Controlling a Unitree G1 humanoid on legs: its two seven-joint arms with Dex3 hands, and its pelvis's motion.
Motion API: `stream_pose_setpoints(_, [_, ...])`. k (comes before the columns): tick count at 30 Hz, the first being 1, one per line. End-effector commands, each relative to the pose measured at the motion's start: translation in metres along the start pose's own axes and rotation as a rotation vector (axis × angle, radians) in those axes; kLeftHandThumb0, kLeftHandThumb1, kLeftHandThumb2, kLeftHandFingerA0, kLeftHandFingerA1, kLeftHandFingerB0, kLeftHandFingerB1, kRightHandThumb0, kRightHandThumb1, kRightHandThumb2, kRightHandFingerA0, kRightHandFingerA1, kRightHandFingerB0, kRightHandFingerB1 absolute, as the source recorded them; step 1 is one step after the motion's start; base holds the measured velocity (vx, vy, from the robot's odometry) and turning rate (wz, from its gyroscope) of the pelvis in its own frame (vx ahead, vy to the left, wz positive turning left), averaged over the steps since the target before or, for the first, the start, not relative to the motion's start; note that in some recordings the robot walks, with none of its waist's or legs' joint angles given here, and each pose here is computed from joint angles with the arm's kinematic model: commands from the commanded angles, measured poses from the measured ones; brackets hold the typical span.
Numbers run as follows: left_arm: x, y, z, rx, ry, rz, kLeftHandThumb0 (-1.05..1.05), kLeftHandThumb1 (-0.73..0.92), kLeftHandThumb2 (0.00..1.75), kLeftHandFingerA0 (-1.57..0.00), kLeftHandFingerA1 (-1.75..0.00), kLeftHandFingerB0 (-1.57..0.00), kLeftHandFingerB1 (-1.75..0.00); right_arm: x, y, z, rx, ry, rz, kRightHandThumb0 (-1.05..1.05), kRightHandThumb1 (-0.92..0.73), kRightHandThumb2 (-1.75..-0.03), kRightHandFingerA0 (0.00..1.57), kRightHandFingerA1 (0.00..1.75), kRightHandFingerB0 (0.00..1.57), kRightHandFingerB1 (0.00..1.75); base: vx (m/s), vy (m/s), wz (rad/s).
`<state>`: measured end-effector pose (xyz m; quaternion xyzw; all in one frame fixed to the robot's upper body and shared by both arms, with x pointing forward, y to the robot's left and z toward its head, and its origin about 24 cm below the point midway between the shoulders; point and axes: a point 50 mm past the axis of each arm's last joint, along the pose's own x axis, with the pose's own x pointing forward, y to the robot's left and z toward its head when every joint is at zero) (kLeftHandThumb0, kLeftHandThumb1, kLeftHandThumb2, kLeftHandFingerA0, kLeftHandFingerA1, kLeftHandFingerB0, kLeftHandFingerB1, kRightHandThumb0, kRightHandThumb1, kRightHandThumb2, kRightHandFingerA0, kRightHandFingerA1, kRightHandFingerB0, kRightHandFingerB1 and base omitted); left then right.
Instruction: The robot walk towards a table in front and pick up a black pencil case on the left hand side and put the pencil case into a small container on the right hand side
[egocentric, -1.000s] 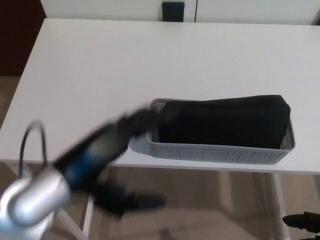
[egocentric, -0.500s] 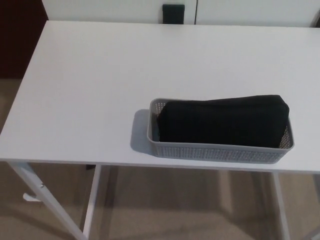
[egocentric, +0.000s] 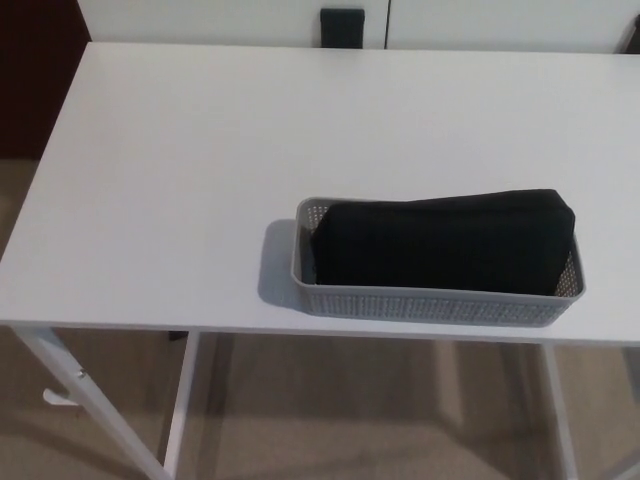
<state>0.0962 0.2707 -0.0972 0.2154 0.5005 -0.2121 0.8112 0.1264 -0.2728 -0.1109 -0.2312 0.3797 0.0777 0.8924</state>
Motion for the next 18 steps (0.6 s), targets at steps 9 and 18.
stream_pose_setpoints(9, [0.006,0.042,-0.008,-0.099,-0.151,0.342,-0.84,0.56,0.74,-0.09,-0.30,-0.10,-0.20,0.000,-0.013,0.009,0.029,-0.062,-0.087,-0.40,-0.69,-0.60,0.46,0.41,0.41,0.37,0.00,0.000,0.00])
stream_pose_setpoints(18, [0.007,0.050,-0.011,-0.123,-0.143,0.364,-0.78,0.56,0.69,-0.09,-0.29,-0.09,-0.19,0.004,-0.015,0.014,0.003,-0.067,-0.100,-0.37,-0.68,-0.60,0.50,0.42,0.41,0.37,0.00,0.000,0.00])
